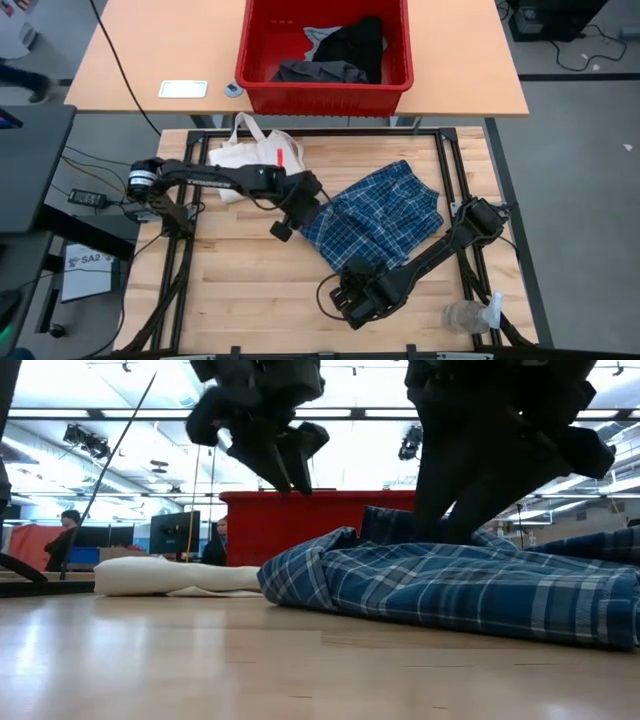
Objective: Fold laundry
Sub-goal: Fold the blue pants
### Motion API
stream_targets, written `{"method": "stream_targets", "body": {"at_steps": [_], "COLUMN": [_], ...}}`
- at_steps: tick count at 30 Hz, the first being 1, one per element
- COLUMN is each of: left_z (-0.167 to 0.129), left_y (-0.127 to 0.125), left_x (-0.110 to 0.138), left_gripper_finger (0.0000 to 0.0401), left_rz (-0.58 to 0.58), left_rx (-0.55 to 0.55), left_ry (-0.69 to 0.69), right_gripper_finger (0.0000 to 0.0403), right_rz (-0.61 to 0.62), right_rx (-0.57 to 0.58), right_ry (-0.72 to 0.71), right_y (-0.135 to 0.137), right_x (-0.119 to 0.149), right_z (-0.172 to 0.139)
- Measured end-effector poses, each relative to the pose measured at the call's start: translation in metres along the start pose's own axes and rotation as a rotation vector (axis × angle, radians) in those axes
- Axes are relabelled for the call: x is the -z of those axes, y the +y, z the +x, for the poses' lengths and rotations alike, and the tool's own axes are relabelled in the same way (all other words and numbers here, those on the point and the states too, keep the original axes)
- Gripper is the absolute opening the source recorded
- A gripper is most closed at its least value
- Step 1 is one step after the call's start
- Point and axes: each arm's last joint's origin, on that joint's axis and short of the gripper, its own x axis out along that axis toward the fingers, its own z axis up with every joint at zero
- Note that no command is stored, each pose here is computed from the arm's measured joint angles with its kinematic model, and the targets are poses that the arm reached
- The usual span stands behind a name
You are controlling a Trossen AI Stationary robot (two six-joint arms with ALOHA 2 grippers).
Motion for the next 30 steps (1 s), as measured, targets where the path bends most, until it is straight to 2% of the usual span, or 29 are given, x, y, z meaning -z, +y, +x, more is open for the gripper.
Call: {"method": "stream_targets", "body": {"at_steps": [3, 6, 12, 14, 17, 22, 24, 26, 28, 30], "left_z": [0.003, 0.015, 0.031, 0.034, 0.034, 0.023, 0.019, 0.020, 0.030, 0.045], "left_y": [0.001, -0.010, -0.039, -0.047, -0.057, -0.059, -0.057, -0.049, -0.039, -0.029], "left_x": [0.008, 0.016, 0.024, 0.021, 0.014, -0.002, -0.005, -0.007, 0.001, 0.011], "left_gripper_finger": [0.0174, 0.0170, 0.0155, 0.0154, 0.0153, 0.0153, 0.0153, 0.0152, 0.0147, 0.0139], "left_rz": [-0.035, -0.021, 0.170, 0.239, 0.277, 0.295, 0.275, 0.257, 0.216, 0.166], "left_rx": [0.068, 0.123, 0.138, 0.150, 0.161, 0.089, 0.075, 0.103, 0.155, 0.158], "left_ry": [-0.025, -0.029, -0.008, -0.015, -0.024, -0.077, -0.117, -0.199, -0.237, -0.220], "right_gripper_finger": [0.0154, 0.0154, 0.0156, 0.0160, 0.0174, 0.0193, 0.0191, 0.0183, 0.0172, 0.0162], "right_rz": [-0.026, -0.059, -0.209, -0.220, -0.185, -0.126, -0.036, 0.056, 0.175, 0.249], "right_rx": [-0.015, -0.019, -0.018, -0.017, -0.013, -0.001, 0.025, 0.034, 0.037, 0.031], "right_ry": [-0.004, -0.004, -0.030, -0.025, -0.019, 0.001, 0.013, -0.097, -0.171, -0.171], "right_y": [0.003, 0.003, 0.004, 0.003, 0.002, 0.001, -0.001, -0.002, -0.008, -0.014], "right_x": [-0.002, 0.000, 0.013, 0.015, 0.016, 0.012, 0.005, -0.001, -0.004, -0.003], "right_z": [-0.003, -0.004, -0.004, -0.005, -0.005, -0.002, 0.001, 0.003, 0.012, 0.026]}}
